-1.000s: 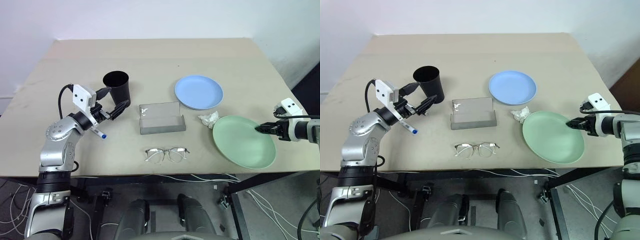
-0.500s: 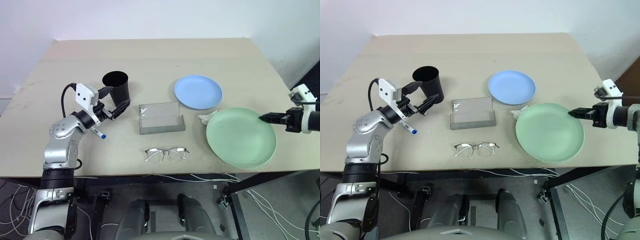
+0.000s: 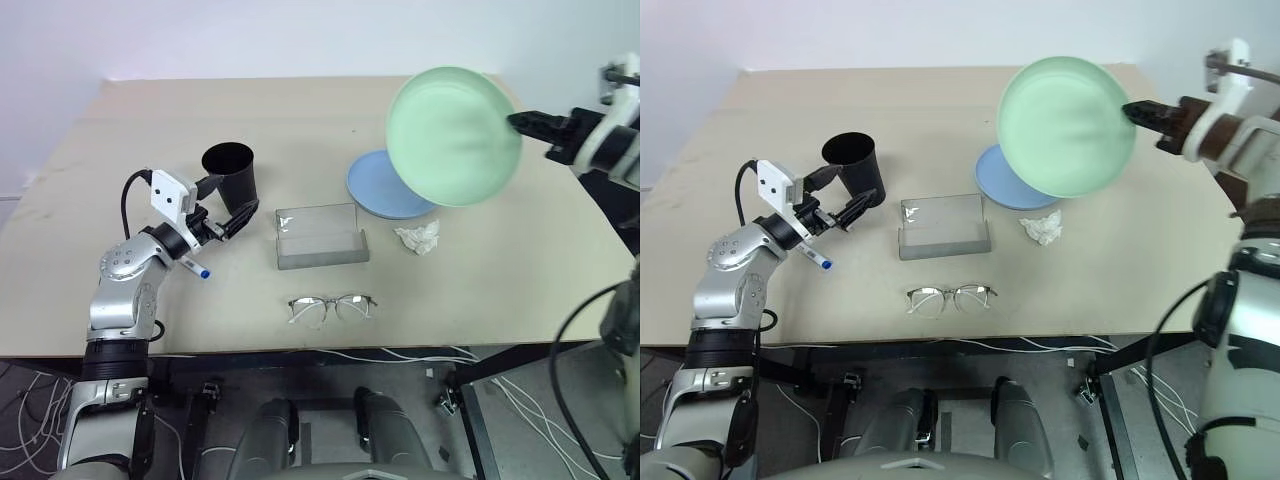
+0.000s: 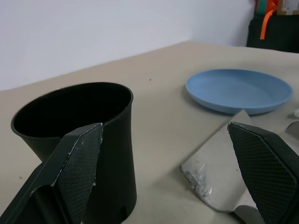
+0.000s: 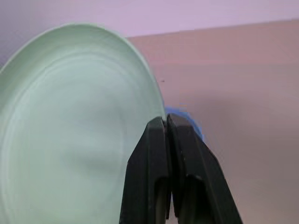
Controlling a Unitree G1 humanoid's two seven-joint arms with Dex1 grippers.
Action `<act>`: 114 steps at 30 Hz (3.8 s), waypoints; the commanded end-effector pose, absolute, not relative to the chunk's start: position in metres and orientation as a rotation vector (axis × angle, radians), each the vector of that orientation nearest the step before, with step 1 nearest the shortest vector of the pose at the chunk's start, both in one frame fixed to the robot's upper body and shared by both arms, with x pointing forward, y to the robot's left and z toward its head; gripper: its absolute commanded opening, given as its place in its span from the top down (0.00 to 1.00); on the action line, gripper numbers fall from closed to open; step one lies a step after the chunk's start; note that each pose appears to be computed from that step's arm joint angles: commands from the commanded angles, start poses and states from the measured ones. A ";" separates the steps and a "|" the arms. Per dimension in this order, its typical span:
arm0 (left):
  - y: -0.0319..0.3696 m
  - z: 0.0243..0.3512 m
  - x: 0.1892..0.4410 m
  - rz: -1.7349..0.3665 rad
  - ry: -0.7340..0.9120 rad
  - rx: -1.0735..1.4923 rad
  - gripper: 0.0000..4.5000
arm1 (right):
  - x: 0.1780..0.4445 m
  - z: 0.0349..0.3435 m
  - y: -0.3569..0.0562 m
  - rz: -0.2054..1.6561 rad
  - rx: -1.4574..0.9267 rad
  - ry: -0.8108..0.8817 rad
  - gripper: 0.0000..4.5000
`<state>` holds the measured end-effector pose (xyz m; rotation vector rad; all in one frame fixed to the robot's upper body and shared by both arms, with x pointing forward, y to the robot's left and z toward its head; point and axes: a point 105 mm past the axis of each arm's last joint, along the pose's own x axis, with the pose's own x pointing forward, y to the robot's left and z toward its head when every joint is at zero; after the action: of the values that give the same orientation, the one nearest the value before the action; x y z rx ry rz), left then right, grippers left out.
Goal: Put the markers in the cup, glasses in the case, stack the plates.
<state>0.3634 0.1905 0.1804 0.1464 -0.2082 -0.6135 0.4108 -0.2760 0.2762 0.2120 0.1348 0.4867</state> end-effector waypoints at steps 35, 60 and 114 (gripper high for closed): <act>0.195 0.189 0.358 -0.581 -0.273 0.194 0.00 | 0.476 0.208 -0.225 0.064 0.138 0.282 1.00; 0.203 0.193 0.355 -0.549 -0.268 0.217 0.00 | 0.420 0.245 -0.181 0.780 -0.021 0.158 0.01; 0.203 0.194 0.351 -0.527 -0.282 0.224 0.00 | 0.438 0.212 -0.178 0.667 -0.131 0.092 0.99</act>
<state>0.3555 0.2037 0.1814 0.2079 -0.2331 -0.5303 0.4271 -0.1745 0.2160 -0.1214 0.0865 0.7391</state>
